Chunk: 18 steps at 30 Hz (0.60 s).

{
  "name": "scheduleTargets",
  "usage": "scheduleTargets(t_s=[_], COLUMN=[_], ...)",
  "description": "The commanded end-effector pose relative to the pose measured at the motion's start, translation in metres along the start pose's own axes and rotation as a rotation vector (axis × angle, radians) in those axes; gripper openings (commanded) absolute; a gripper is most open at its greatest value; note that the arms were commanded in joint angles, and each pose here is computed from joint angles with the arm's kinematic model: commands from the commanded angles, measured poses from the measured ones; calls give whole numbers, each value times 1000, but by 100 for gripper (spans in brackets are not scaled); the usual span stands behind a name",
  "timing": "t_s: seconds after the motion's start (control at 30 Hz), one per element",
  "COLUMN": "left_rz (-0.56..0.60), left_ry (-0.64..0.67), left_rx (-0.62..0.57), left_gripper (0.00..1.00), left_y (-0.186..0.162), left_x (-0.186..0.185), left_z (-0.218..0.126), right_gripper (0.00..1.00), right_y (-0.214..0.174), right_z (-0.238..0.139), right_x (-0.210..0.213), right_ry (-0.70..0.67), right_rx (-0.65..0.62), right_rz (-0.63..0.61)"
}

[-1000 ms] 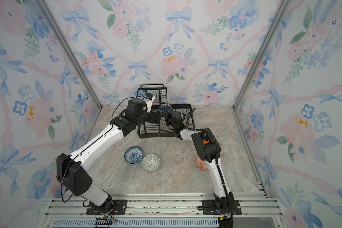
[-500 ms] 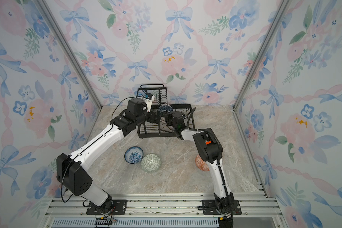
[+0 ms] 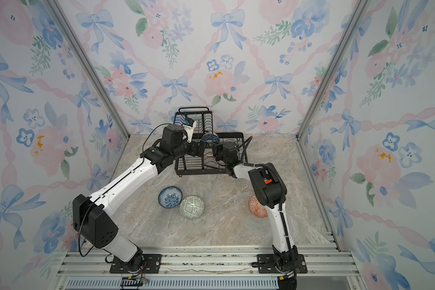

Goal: Load the bowls into the dish rack
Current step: 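Open the right gripper to release the bowl while the left moves aside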

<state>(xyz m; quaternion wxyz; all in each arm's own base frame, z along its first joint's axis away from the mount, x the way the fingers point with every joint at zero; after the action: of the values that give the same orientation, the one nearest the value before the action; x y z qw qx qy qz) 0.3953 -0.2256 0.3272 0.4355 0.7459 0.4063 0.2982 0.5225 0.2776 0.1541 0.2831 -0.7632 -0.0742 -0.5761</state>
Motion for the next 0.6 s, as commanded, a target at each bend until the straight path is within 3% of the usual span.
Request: scheduleTargets(t_s=[0.0,0.37,0.57], left_rz=[-11,-96,-154], left_ry=[15,17,47], left_rx=[-8,-71,-112], left_gripper=[98,98,98], left_y=[5,21,29], left_x=[5,21,40], left_z=[-6,-31,-49], right_gripper=[31,41,55], right_y=[-6,-5,-4], right_z=[-13,-32,-39], right_x=[22,19,28], right_ry=[26,7,-16], right_rx=[19,22,38], right_rz=[-39,-73,-125])
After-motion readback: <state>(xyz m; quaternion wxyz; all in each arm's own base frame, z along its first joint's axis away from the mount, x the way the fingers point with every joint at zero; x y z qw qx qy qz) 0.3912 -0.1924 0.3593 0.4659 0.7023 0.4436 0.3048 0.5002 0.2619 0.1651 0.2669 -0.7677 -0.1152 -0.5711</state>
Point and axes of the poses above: each gripper's point midway between its finger pads, its own z axis out along the fingers, its own x axis along the line the jaws close on, y = z × x, the point moved 5 cm from there along -z, back along the fingers, and after that the axes turned 10 degrees about z, right-handed, at the moved point
